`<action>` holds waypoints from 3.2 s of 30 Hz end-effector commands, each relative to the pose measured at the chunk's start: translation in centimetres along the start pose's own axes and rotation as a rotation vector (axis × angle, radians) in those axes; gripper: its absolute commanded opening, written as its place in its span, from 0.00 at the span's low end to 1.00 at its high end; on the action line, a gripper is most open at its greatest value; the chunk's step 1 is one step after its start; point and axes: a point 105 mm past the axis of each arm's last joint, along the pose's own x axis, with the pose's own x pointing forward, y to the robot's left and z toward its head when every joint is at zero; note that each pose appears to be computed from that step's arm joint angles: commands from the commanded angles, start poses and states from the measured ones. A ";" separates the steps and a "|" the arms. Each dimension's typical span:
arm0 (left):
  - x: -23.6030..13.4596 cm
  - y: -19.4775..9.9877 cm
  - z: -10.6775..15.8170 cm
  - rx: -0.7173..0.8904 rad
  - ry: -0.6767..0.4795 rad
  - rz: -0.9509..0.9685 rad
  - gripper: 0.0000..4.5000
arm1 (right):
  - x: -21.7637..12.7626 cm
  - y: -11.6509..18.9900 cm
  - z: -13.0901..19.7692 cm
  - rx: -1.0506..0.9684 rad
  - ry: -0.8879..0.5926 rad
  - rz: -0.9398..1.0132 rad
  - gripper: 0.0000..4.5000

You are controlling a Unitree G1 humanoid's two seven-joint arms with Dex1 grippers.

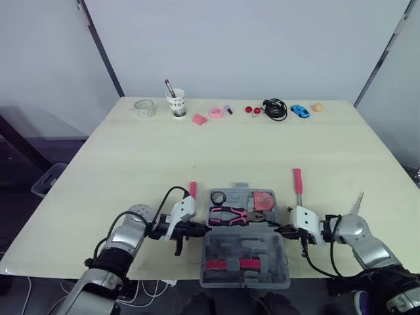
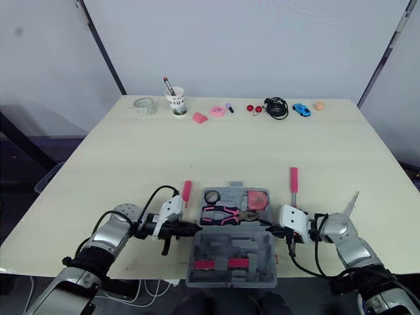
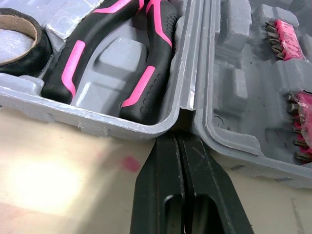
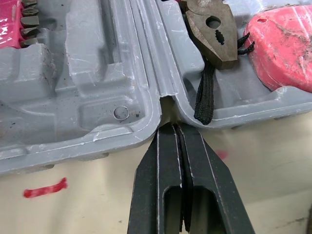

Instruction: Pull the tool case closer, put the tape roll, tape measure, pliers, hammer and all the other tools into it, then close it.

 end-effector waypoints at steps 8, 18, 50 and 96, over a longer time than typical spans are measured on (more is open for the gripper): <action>1.6 0.6 1.8 0.062 -0.026 -0.018 0.01 | -0.4 -1.7 1.4 -0.047 -0.044 -0.071 0.00; 3.0 0.9 2.4 0.077 -0.027 -0.047 0.01 | -1.4 -2.5 0.9 -0.041 -0.030 -0.109 0.00; 0.6 3.2 1.5 0.063 -0.003 0.051 0.01 | 0.3 -3.0 2.6 -0.027 -0.088 -0.115 0.00; 0.6 3.0 0.8 0.057 0.020 0.043 0.01 | 1.0 -3.8 2.9 -0.045 -0.097 -0.150 0.00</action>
